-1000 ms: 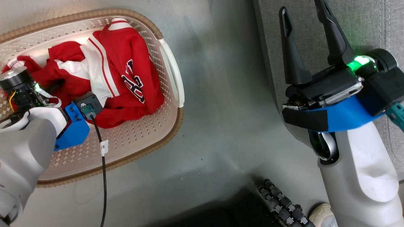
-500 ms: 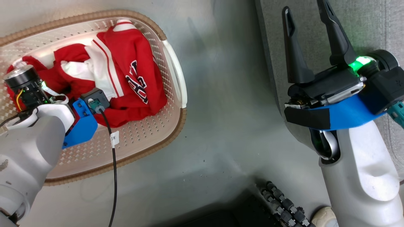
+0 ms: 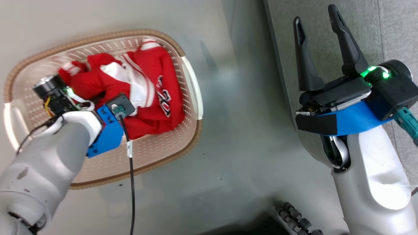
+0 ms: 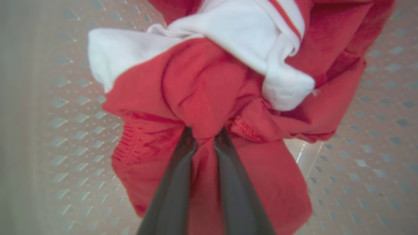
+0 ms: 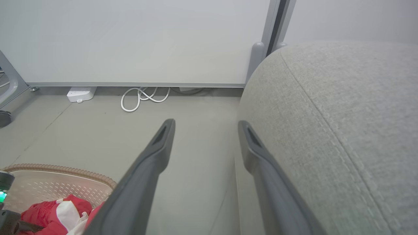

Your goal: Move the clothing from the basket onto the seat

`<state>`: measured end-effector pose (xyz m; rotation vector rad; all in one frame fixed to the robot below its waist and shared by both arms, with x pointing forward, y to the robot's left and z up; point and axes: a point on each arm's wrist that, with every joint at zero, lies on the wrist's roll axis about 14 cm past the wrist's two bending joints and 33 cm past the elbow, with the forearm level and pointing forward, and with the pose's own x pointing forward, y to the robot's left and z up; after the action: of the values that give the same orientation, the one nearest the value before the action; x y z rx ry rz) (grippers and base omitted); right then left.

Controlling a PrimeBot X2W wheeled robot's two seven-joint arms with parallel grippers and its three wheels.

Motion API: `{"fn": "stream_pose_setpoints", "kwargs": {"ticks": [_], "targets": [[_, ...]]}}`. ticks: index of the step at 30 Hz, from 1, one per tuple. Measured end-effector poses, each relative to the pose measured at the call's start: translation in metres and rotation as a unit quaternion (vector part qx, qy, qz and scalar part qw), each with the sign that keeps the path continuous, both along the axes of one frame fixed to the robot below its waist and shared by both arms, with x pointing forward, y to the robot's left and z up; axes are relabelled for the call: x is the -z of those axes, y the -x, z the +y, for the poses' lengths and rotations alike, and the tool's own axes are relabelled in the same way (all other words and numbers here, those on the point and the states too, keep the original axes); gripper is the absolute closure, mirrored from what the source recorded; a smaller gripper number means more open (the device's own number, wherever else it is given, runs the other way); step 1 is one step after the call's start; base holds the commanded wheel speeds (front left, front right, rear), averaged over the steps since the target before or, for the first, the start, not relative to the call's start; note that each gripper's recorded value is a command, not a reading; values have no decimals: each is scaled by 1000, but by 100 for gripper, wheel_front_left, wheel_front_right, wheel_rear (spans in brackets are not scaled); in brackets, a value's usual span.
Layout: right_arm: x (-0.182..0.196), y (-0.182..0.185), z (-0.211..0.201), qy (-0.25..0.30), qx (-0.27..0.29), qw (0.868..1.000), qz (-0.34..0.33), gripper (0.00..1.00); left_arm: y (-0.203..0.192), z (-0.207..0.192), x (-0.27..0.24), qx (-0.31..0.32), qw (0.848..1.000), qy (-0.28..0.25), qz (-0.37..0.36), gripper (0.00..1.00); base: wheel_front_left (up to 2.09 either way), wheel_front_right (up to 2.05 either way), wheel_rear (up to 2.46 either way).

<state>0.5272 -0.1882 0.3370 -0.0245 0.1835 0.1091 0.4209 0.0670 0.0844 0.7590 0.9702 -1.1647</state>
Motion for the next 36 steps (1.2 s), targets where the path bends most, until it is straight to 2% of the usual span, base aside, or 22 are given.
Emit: {"fn": "stream_pose_setpoints", "kwargs": {"ticks": [11, 21, 23, 25, 30, 36], "targets": [[-41, 3, 18, -1, -18, 999, -35, 0, -18, -20, -74, -65, 992, 93, -52, 100, 0, 0, 0], [-76, 19, 36, -8, -34, 998, -57, 0, -35, -23, -151, -145, 972, 152, -107, 100, 0, 0, 0], [-83, 23, 40, -9, -37, 997, -63, 0, -43, -23, -170, -169, 963, 172, -122, 100, 0, 0, 0], [-98, 31, 44, -12, -42, 996, -73, 0, -51, -24, -207, -196, 946, 204, -155, 100, 0, 0, 0], [-115, 45, 49, -14, -47, 995, -84, 0, -57, -23, -254, -224, 923, 244, -198, 100, 0, 0, 0], [-133, 61, 53, -19, -51, 994, -97, 0, -62, -16, -309, -258, 887, 289, -251, 100, 0, 0, 0]]}}
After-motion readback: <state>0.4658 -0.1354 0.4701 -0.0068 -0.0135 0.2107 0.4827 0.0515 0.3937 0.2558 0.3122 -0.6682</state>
